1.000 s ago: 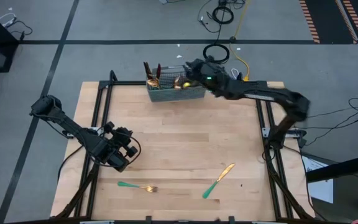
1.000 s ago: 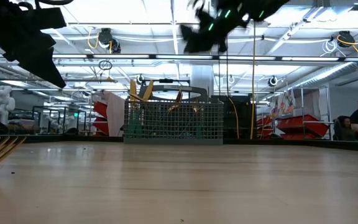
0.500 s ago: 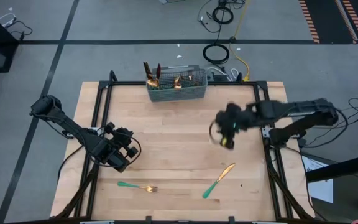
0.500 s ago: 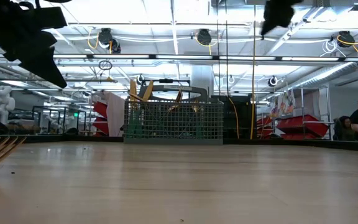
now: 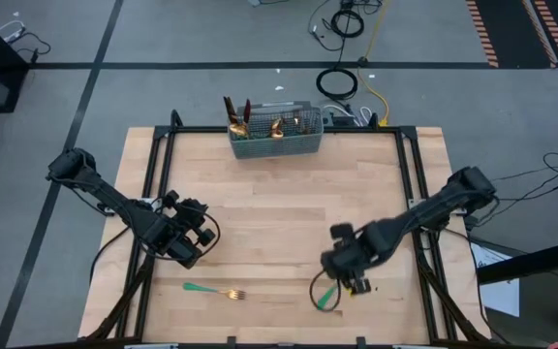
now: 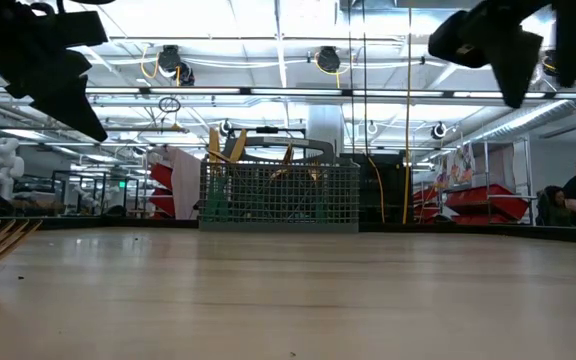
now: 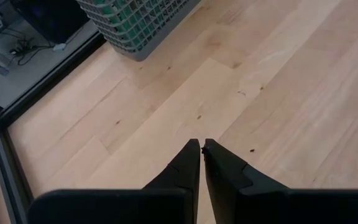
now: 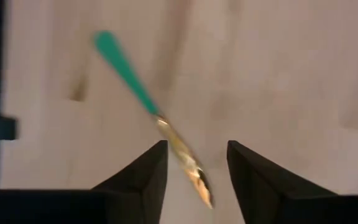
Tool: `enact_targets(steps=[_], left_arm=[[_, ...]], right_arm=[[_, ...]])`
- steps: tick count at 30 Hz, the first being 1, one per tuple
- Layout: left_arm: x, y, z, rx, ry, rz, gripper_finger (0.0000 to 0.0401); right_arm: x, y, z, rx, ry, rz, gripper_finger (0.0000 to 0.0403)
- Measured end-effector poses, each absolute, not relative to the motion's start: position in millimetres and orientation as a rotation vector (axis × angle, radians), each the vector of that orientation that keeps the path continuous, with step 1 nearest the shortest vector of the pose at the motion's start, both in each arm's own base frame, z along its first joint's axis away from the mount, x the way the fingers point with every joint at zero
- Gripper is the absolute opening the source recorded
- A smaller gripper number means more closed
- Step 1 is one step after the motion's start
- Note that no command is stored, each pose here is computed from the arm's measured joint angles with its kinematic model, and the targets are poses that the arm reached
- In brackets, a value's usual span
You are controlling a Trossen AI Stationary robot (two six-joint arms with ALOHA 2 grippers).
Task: Sort silverware
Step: Put the green knife into the gray bin
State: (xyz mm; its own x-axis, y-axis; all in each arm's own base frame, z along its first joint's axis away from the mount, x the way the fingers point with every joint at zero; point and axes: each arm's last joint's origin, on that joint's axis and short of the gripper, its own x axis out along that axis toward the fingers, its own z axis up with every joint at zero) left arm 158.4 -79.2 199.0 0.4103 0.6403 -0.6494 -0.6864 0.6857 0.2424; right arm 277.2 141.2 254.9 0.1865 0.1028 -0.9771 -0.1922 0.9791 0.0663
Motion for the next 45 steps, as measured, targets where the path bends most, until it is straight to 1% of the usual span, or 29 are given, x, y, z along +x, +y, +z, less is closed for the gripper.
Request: enact_targets(steps=[3, 6, 16, 25, 32, 34, 38, 43, 45], left_arm=[[158, -79, 199, -0.067, 0.789, 0.835, 0.0032], [158, -80, 199, -0.076, 0.805, 0.831, 0.0032], [158, -80, 198, -0.075, 0.816, 0.826, 0.0032], [158, -80, 198, -0.072, 0.818, 0.825, 0.0032], [158, -80, 198, -0.071, 0.819, 0.825, 0.0032], [158, -80, 198, -0.07, 0.819, 0.825, 0.0032], [158, -80, 198, -0.069, 0.821, 0.826, 0.0032], [157, -79, 198, -0.068, 0.821, 0.826, 0.0032], [157, -79, 198, -0.067, 0.821, 0.826, 0.0032]], right_arm=[[284, 160, 245, -0.098, 1.323, 0.301, 0.0174], [288, 175, 235, -0.121, 1.299, 0.368, 0.018], [299, 197, 195, -0.206, 1.336, 0.426, 0.0173], [304, 199, 162, -0.228, 1.4, 0.401, 0.0172], [287, 189, 135, -0.206, 1.463, 0.347, 0.0168], [283, 186, 127, -0.199, 1.467, 0.333, 0.0157], [280, 184, 120, -0.193, 1.451, 0.334, 0.0116], [280, 183, 120, -0.235, 1.428, 0.371, 0.0058], [280, 183, 119, -0.235, 1.434, 0.365, 0.0026]])
